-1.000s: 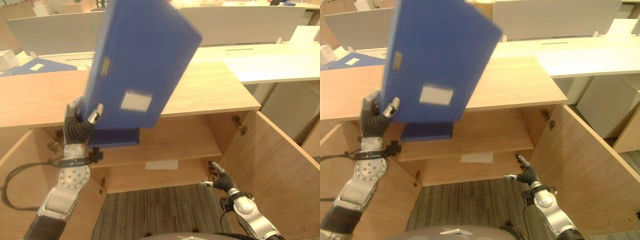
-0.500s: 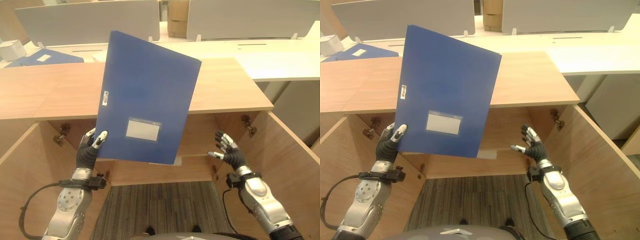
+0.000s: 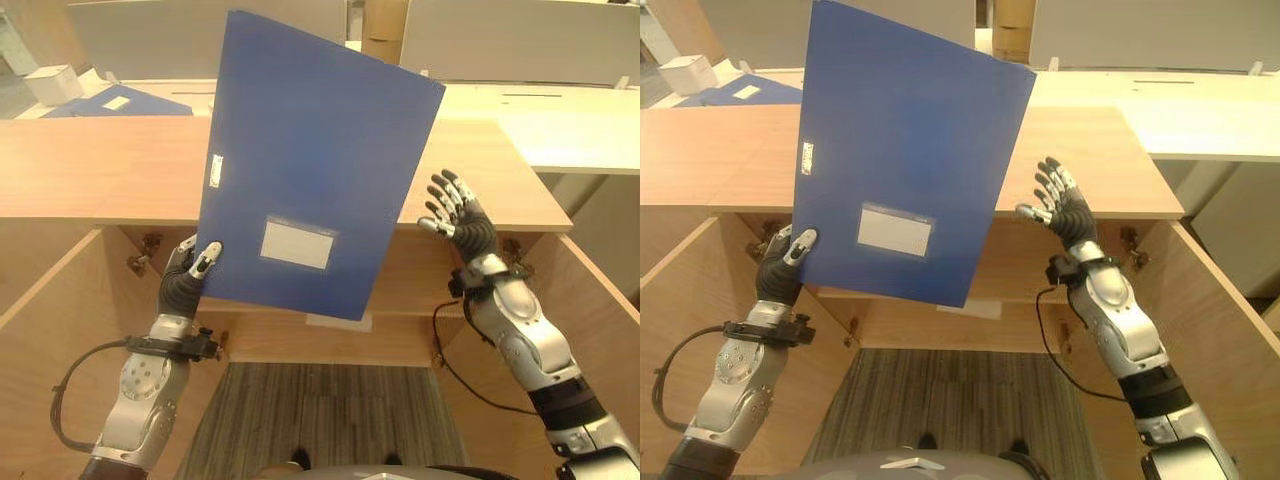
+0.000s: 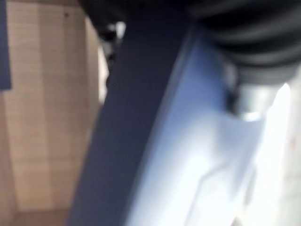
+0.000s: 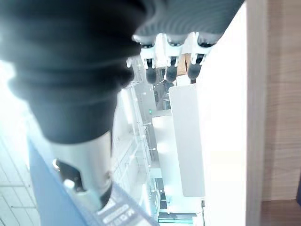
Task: Put the empty folder in the office cabinet
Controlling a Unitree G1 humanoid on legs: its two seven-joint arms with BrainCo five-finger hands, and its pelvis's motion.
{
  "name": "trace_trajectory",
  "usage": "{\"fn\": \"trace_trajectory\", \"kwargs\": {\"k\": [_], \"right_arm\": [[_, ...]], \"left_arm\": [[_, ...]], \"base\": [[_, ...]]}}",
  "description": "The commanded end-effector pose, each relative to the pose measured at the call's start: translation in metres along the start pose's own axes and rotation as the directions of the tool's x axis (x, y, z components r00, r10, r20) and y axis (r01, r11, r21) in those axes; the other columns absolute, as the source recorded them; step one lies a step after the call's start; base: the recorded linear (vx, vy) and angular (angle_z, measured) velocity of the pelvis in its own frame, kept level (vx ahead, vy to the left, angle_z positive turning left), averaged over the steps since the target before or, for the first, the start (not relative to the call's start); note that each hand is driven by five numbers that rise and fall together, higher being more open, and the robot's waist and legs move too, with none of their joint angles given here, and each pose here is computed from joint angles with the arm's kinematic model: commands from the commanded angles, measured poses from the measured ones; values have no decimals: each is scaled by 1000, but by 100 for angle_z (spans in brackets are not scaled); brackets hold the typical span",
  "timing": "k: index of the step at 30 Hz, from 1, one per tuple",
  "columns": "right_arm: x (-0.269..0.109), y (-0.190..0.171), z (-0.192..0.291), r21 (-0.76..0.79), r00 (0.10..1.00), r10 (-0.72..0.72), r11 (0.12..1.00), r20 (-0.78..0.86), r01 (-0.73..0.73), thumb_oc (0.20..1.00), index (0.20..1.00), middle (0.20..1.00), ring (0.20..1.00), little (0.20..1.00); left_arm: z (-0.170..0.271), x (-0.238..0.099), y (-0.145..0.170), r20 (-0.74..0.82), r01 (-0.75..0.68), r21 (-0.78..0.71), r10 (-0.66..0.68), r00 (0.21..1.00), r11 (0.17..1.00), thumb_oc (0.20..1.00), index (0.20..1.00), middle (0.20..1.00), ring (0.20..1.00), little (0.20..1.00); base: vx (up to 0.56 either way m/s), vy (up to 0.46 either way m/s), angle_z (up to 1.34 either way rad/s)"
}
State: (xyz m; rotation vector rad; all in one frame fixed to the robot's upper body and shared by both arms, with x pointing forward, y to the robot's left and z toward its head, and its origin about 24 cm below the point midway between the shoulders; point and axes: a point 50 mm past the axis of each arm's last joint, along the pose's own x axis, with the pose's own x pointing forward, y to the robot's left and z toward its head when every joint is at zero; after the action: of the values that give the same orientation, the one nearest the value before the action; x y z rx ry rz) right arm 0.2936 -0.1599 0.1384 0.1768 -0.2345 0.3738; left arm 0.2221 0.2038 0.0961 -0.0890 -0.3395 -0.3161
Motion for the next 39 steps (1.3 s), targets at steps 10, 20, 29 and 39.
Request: {"fn": "trace_trajectory", "kwargs": {"k": [10,20,29,39], "right_arm": [[37,28,37,71,992,80,994,99,-87,1000,1000,1000,1000,1000],[44,46,31,92,988,136,985,72,-142,1000,1000,1000,1000,1000],[44,48,28,97,989,140,985,56,-145,1000,1000,1000,1000,1000],[49,63,26,135,982,183,973,45,-187,1000,1000,1000,1000,1000]], "left_arm": [[36,39,-8,224,69,91,-88,971,994,200,200,200,200,200],[30,50,-11,186,32,213,-73,980,977,200,200,200,200,200],[21,47,-4,137,-8,280,-32,990,960,200,200,200,200,200],[12,48,-15,101,65,206,-87,991,976,200,200,200,200,200]], "base": [[21,13,4],[0,0,0],[0,0,0],[0,0,0]]}}
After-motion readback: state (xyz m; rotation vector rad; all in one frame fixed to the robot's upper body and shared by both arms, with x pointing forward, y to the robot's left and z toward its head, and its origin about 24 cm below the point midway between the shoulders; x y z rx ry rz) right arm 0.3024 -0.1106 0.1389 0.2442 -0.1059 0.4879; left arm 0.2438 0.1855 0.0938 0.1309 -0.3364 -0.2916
